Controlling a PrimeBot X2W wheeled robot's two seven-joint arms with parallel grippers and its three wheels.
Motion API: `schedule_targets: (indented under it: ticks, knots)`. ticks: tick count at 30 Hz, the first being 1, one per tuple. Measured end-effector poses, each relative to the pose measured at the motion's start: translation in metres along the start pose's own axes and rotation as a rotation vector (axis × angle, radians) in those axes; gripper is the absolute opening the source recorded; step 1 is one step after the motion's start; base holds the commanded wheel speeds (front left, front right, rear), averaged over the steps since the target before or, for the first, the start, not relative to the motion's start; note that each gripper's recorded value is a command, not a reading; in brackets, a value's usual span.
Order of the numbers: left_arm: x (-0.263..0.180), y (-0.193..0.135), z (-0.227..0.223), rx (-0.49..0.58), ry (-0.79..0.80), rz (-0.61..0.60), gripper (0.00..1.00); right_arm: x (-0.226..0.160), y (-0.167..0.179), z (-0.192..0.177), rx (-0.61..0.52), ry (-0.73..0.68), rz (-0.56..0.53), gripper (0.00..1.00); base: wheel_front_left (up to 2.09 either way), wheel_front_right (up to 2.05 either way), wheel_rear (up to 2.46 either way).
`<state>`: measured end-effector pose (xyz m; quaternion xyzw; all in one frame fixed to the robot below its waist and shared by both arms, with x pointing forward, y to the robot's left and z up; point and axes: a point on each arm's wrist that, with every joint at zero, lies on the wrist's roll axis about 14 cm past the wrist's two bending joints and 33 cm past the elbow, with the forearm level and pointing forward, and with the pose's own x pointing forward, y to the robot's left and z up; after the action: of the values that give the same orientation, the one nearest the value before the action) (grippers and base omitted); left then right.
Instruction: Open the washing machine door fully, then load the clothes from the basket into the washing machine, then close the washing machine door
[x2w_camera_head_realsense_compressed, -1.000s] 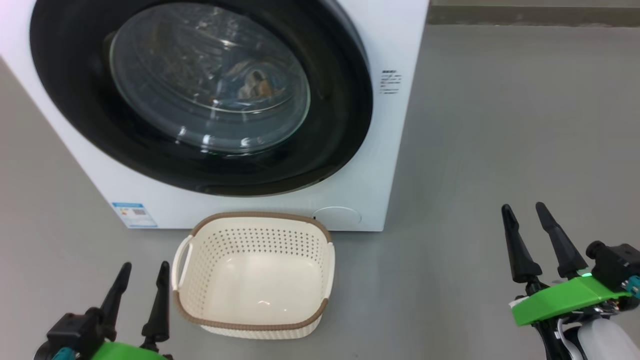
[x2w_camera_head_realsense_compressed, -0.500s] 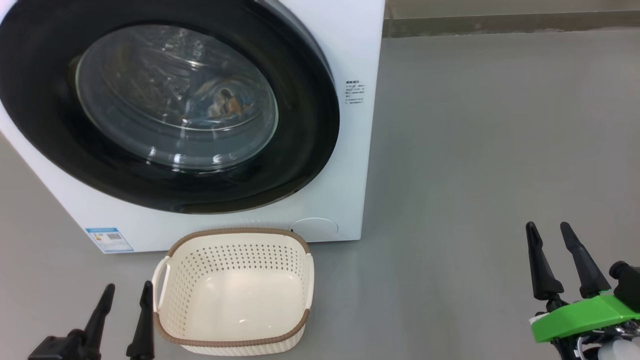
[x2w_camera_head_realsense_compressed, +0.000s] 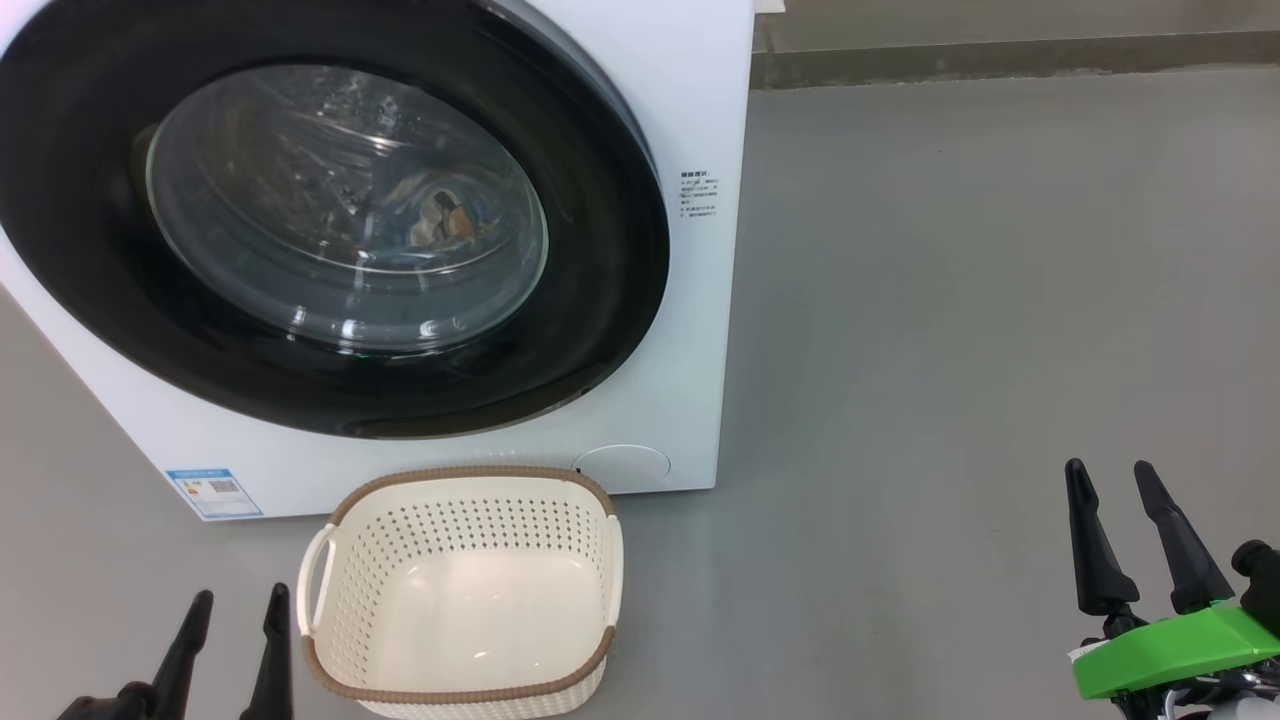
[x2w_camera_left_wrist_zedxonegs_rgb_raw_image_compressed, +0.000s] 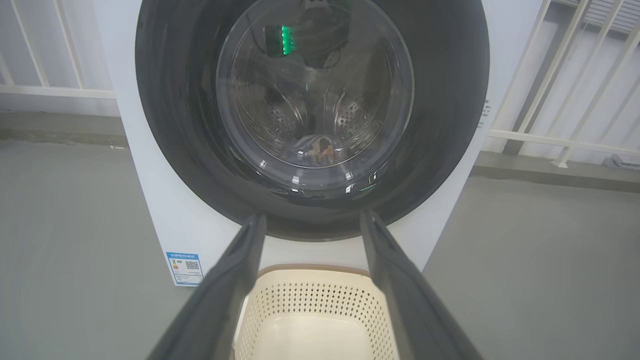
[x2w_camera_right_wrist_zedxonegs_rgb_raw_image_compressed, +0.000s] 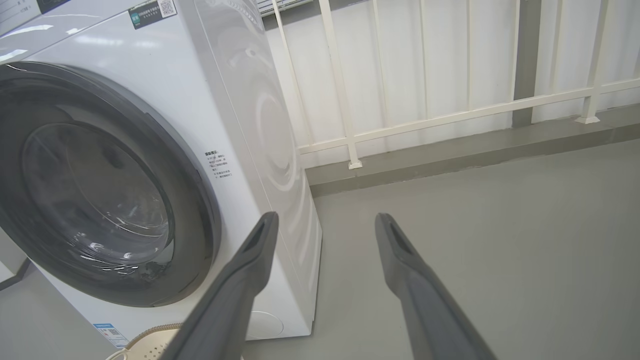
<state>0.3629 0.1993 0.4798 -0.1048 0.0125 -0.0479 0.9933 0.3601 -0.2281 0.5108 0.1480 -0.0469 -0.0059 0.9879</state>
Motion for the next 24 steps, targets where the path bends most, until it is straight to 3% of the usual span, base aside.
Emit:
schedule_targets:
  ticks: [17,18,24]
  knots:
    - [0.001,0.001,-0.002,0.011,0.007,0.000,1.00,-0.002,0.001,-0.005,0.005,0.014,0.000,1.00,0.00,0.00,0.00]
    - [0.001,0.001,-0.002,0.010,0.007,0.001,0.00,-0.002,0.001,-0.005,0.005,0.015,0.000,0.00,0.00,0.00,0.00]
    - [-0.010,-0.008,-0.032,-0.045,0.086,0.015,0.00,-0.017,0.001,-0.039,0.052,0.109,-0.037,0.00,0.00,0.00,0.00]
